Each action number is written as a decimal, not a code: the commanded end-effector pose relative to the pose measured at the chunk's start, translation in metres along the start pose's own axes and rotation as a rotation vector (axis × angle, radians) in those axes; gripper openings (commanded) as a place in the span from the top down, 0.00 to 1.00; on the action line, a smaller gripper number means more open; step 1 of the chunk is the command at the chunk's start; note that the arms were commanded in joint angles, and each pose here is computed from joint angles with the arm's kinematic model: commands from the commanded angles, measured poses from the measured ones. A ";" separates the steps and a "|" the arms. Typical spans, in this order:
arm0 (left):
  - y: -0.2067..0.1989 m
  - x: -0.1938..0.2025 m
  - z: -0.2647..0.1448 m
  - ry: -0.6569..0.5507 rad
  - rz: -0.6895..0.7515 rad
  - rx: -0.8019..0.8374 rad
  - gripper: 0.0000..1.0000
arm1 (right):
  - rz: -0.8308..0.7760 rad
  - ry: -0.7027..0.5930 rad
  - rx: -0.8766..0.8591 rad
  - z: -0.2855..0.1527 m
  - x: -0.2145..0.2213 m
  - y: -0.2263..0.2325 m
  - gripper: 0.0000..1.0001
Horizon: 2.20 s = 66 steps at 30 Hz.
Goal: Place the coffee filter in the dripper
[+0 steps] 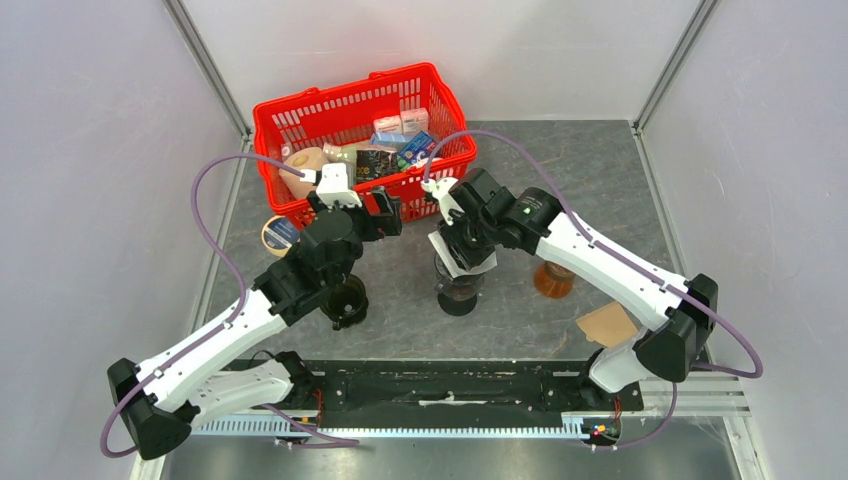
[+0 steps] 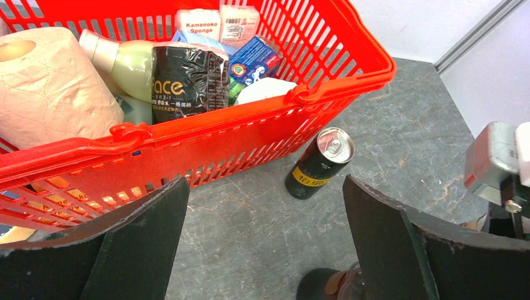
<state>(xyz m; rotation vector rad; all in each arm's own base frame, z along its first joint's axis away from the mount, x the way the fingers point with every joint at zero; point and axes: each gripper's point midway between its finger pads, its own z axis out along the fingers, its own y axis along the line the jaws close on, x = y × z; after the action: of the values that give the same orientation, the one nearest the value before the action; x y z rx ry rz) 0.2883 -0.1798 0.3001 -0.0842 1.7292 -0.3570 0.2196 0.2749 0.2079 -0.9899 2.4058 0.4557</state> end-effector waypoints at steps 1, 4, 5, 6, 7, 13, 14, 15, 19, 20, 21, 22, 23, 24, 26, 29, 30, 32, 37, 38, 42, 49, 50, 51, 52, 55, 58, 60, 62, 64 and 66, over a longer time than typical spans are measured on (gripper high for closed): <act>0.001 -0.016 0.000 -0.055 -0.022 -0.003 0.00 | -0.022 -0.004 -0.006 0.002 -0.007 0.002 0.69; 0.001 -0.016 0.000 -0.056 -0.021 -0.005 0.00 | -0.024 -0.002 -0.007 0.002 -0.006 0.002 0.68; 0.001 -0.016 0.000 -0.056 -0.020 -0.006 0.00 | -0.023 -0.001 -0.005 0.003 -0.006 0.001 0.68; 0.002 -0.016 -0.001 -0.056 -0.020 -0.006 0.00 | -0.023 0.004 -0.004 0.003 -0.005 0.001 0.68; 0.002 -0.015 0.000 -0.057 -0.019 -0.009 0.00 | -0.023 0.006 -0.004 0.003 -0.005 0.001 0.68; 0.003 -0.015 0.000 -0.056 -0.018 -0.013 0.00 | -0.028 0.031 0.000 0.010 0.001 0.000 0.69; 0.003 -0.015 0.000 -0.056 -0.020 -0.012 0.00 | -0.030 0.034 -0.001 0.011 0.001 -0.001 0.69; 0.002 -0.015 0.000 -0.057 -0.021 -0.011 0.00 | -0.030 0.036 0.001 0.012 0.002 -0.001 0.69; 0.003 -0.015 0.000 -0.058 -0.019 -0.012 0.00 | -0.033 0.047 -0.001 0.015 0.004 -0.001 0.69; 0.003 -0.016 0.000 -0.058 -0.019 -0.013 0.00 | -0.034 0.049 -0.001 0.016 0.004 -0.001 0.69; 0.003 -0.015 0.000 -0.057 -0.019 -0.013 0.00 | -0.034 0.055 -0.001 0.017 0.005 -0.001 0.69; 0.004 -0.015 0.000 -0.058 -0.018 -0.015 0.00 | -0.037 0.054 -0.004 0.017 0.005 -0.001 0.69; 0.004 -0.015 0.000 -0.057 -0.018 -0.016 0.00 | -0.035 0.054 -0.006 0.017 0.005 -0.001 0.69; 0.004 -0.015 0.000 -0.058 -0.019 -0.016 0.00 | -0.037 0.051 -0.011 0.016 0.005 0.000 0.69; 0.004 -0.015 0.000 -0.057 -0.018 -0.015 0.00 | -0.038 0.050 -0.015 0.015 0.005 0.001 0.69; 0.004 -0.016 0.000 -0.058 -0.018 -0.015 0.00 | -0.038 0.047 -0.014 0.014 0.005 0.001 0.68; 0.004 -0.015 0.000 -0.057 -0.017 -0.016 0.00 | -0.038 0.050 -0.014 0.014 0.006 0.001 0.67; 0.004 -0.015 0.000 -0.058 -0.015 -0.017 0.00 | -0.037 0.055 -0.014 0.015 0.007 0.001 0.65; 0.005 -0.015 0.000 -0.059 -0.010 -0.018 0.00 | -0.042 0.063 -0.012 0.015 0.008 0.000 0.57; 0.005 -0.016 0.000 -0.061 -0.011 -0.018 0.00 | -0.043 0.062 -0.012 0.015 0.008 0.000 0.56; 0.005 -0.016 -0.001 -0.060 -0.008 -0.018 0.00 | -0.048 0.070 -0.014 0.015 0.009 0.000 0.53; 0.006 -0.015 0.000 -0.058 0.001 -0.022 0.00 | -0.060 0.089 -0.021 0.016 0.013 0.000 0.49; 0.006 -0.015 0.000 -0.057 0.003 -0.021 0.00 | -0.060 0.091 -0.020 0.017 0.013 0.000 0.48; 0.006 -0.015 0.000 -0.058 0.002 -0.021 0.00 | -0.061 0.095 -0.022 0.017 0.014 0.001 0.47; 0.006 -0.014 0.000 -0.056 0.003 -0.023 0.00 | -0.061 0.094 -0.027 0.017 0.014 0.001 0.47; 0.006 -0.015 0.000 -0.057 0.002 -0.022 0.00 | -0.065 0.097 -0.026 0.017 0.014 0.001 0.45; 0.007 -0.014 0.000 -0.056 0.001 -0.025 0.00 | -0.064 0.101 -0.011 0.018 0.015 -0.002 0.45; 0.007 -0.014 0.000 -0.056 0.002 -0.025 0.00 | -0.062 0.102 -0.014 0.018 0.015 -0.001 0.45; 0.007 -0.014 0.000 -0.056 0.002 -0.026 0.00 | -0.063 0.104 -0.017 0.018 0.015 -0.001 0.46; 0.007 -0.015 0.000 -0.056 0.001 -0.025 0.00 | -0.060 0.105 -0.015 0.019 0.015 -0.001 0.44; 0.007 -0.014 0.000 -0.056 0.002 -0.027 0.00 | -0.061 0.108 -0.018 0.019 0.016 0.000 0.41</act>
<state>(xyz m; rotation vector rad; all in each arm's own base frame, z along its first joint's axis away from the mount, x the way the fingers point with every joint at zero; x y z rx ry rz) 0.2895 -0.1774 0.3013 -0.0827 1.7228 -0.3441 0.2166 0.2729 0.1841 -1.0983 2.4616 0.4137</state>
